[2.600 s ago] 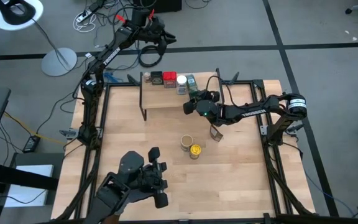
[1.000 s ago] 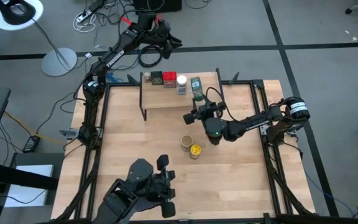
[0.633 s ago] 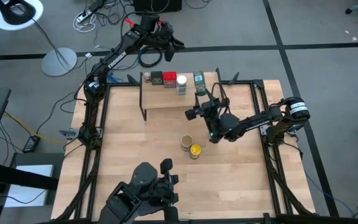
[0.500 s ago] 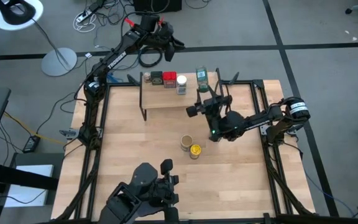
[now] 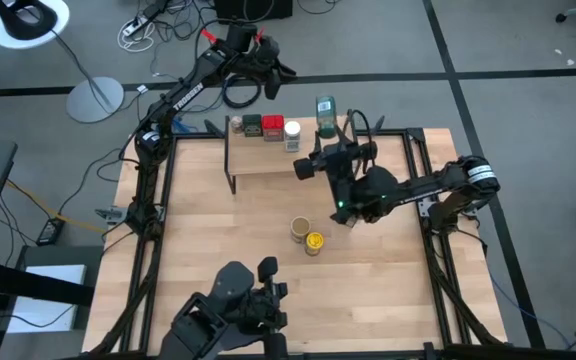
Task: Shelf spices
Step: Put the green seasoning bottle on the shelf
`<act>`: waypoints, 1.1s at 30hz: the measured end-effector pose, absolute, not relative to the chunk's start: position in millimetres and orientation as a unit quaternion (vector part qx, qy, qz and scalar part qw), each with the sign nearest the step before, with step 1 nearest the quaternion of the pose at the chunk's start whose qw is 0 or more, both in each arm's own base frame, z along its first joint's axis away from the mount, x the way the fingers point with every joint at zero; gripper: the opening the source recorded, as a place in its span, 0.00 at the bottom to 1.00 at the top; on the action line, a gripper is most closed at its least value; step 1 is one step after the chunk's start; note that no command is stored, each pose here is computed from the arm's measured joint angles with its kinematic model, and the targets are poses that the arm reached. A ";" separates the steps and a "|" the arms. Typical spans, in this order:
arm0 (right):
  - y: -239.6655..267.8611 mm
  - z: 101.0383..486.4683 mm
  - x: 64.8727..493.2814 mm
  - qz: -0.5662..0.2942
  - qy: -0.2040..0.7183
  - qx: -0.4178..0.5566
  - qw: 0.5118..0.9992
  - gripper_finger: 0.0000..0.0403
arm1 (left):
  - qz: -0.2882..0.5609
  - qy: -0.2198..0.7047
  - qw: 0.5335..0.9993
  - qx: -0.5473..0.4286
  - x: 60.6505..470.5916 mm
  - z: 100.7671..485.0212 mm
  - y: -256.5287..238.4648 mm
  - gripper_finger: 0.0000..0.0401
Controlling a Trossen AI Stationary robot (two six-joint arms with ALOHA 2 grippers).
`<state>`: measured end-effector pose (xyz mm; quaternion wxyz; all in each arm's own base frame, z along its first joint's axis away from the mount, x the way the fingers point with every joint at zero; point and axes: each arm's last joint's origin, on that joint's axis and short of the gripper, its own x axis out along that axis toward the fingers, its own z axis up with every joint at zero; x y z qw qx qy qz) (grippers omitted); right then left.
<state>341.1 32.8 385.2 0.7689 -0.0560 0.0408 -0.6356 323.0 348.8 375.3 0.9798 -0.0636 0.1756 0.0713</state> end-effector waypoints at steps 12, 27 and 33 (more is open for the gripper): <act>22.6 440.9 336.5 -0.651 0.011 -0.013 0.759 0.51 | 0.062 0.187 0.977 -0.079 321.3 372.7 347.3 0.25; -15.0 500.6 325.2 -0.692 0.022 -0.023 0.722 0.51 | 0.033 0.174 0.974 -0.138 321.7 373.7 345.0 0.25; -15.4 523.4 316.5 -0.691 0.030 -0.031 0.721 0.51 | -0.003 0.165 0.974 -0.156 322.8 374.5 342.2 0.25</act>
